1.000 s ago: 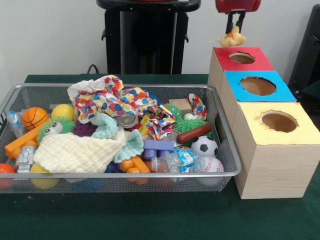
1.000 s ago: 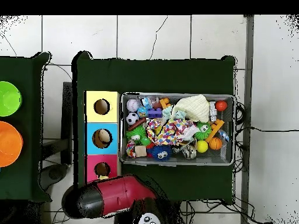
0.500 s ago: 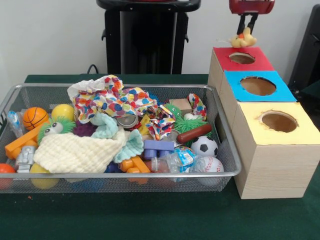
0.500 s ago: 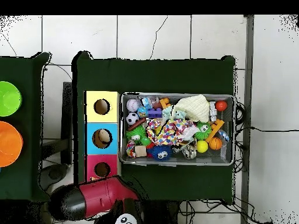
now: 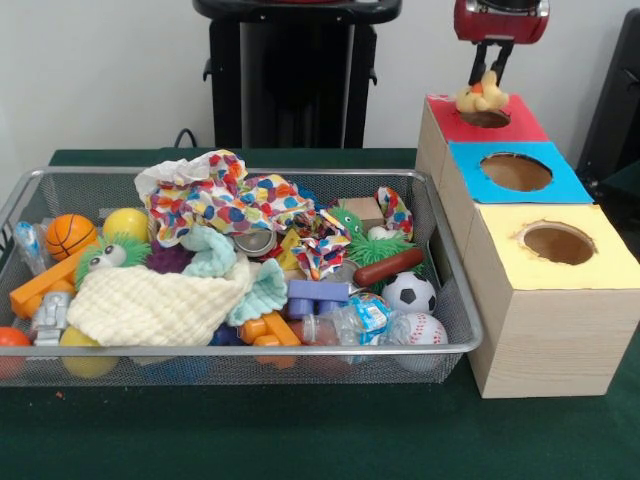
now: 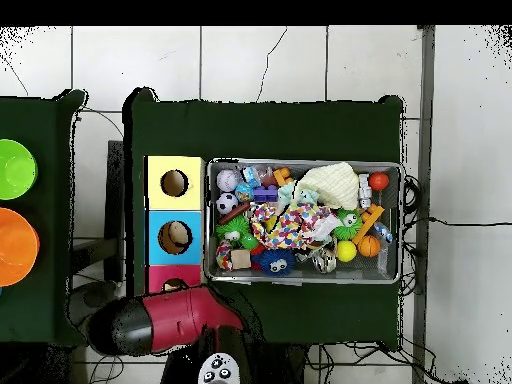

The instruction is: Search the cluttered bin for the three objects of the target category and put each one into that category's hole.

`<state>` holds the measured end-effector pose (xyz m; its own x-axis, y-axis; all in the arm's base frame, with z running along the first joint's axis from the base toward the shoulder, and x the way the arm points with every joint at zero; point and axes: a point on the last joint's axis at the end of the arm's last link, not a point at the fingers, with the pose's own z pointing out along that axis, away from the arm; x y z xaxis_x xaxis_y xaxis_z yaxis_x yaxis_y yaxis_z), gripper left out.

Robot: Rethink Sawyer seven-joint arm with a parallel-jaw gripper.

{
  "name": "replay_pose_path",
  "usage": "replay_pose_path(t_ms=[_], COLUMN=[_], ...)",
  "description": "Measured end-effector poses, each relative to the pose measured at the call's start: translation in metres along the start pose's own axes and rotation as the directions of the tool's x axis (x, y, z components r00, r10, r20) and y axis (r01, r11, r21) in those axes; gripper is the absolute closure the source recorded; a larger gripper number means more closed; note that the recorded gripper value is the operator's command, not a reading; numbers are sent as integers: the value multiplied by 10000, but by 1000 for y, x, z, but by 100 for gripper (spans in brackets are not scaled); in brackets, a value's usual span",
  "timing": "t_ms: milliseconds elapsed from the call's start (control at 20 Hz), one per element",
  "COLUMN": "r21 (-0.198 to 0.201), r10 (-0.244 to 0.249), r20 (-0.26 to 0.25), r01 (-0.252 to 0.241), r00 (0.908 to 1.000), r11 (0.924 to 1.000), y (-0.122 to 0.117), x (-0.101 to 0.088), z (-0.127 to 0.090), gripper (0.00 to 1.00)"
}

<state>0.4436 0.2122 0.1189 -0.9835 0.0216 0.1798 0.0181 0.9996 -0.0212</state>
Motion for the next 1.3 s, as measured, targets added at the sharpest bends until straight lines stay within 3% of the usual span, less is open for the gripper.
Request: replay_pose_path(t_ms=[200,250,400,950,1200,1300], r21=[110,149,128,-359,-329,-267], r10=[49,-8,-8,839,975,1106], r20=[-27,58,86,13,-143,-478], r01=[-48,7,7,-838,-979,-1119], r00=[10000,10000,10000,9965,9951,9927], r11=[9999,9999,9999,9958,9946,9934], y=[-1,4,6,13,5,-3], x=[-5,-9,-10,-20,-21,-19], z=[8,11,11,15,-2,-16], gripper=[100,0,0,0,0,0])
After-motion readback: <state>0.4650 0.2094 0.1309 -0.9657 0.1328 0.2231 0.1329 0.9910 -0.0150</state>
